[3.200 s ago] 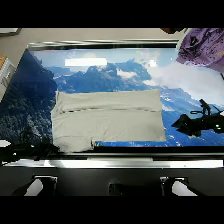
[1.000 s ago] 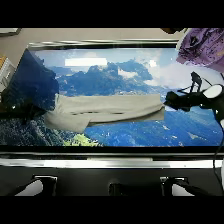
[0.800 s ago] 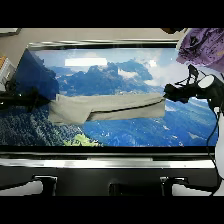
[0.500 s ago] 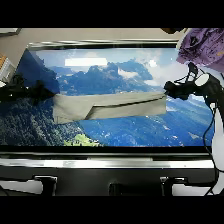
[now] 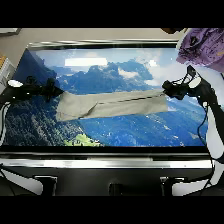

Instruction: Fold the clothes and pants, and hang the long-sleeved shirts on hangers.

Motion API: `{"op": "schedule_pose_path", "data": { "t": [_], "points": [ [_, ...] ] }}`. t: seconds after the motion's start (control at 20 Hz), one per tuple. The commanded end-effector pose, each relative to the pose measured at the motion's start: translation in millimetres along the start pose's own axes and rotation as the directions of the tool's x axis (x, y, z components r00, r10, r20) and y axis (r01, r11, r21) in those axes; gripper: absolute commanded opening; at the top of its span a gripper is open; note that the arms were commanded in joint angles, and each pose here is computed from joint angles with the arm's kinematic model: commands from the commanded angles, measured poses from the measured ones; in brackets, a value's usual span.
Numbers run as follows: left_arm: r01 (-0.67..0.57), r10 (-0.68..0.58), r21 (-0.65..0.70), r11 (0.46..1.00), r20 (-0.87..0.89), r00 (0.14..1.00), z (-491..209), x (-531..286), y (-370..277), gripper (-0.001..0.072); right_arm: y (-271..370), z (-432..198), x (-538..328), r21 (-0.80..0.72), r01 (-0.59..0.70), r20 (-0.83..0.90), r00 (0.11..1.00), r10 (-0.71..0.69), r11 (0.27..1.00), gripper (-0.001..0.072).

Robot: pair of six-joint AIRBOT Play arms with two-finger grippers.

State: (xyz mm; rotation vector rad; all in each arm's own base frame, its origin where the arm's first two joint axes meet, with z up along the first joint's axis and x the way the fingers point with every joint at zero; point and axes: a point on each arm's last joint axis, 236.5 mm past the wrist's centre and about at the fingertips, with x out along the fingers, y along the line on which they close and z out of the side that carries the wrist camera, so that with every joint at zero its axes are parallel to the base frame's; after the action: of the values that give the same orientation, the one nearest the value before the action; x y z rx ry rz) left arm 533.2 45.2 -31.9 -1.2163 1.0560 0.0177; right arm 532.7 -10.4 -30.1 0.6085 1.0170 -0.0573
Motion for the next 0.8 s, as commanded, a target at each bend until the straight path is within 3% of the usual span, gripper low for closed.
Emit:
{"op": "schedule_pose_path", "data": {
  "t": [0.0,0.05,0.15,0.2,0.3,0.45,0.5,0.75],
  "points": [
    [-0.003,0.003,0.006,1.0,0.006,1.0,1.5,18.2,4.5,0.029,-2.9,-11.1,13.2,0.034,-0.01,-0.046,0.999,0.011,0.999,0.0218],
    [0.002,-0.002,0.035,0.999,0.013,1.0,3.8,14.3,1.5,0.0417,-3.3,-14.4,5.2,0.031,-0.008,-0.079,0.997,0.011,0.999,0.0334],
    [0.021,-0.025,0.114,0.993,0.038,0.999,13.6,-5.1,-12.2,0.0443,-16.5,-10.7,-19.3,0.012,0.025,-0.131,0.991,-0.023,1.0,0.039],
    [0.027,-0.037,0.162,0.986,0.058,0.998,18.8,-19.3,-21.7,0.0444,-29.6,-4.8,-30.2,0.029,0.04,-0.142,0.989,-0.036,0.999,0.0458],
    [0.0,-0.029,0.26,0.966,0.108,0.994,24.5,-46.3,-36.1,0.0444,-55.3,4.2,-40.6,0.121,0.02,-0.147,0.989,-0.002,0.993,0.0483],
    [-0.105,0.042,0.371,0.923,0.174,0.984,22.2,-72.4,-43.5,0.0445,-54.7,1.1,-31.0,0.178,-0.144,-0.183,0.967,0.176,0.973,0.0554],
    [-0.127,0.056,0.396,0.909,0.188,0.981,19.9,-77.2,-46.8,0.0445,-56.2,-1.0,-25.1,0.174,-0.161,-0.19,0.962,0.193,0.972,0.0609],
    [-0.13,0.054,0.428,0.894,0.186,0.981,9.9,-81.7,-57.9,0.0445,-50.1,-21.2,10.3,0.13,-0.218,-0.249,0.937,0.245,0.967,0.0609]
  ]
}}
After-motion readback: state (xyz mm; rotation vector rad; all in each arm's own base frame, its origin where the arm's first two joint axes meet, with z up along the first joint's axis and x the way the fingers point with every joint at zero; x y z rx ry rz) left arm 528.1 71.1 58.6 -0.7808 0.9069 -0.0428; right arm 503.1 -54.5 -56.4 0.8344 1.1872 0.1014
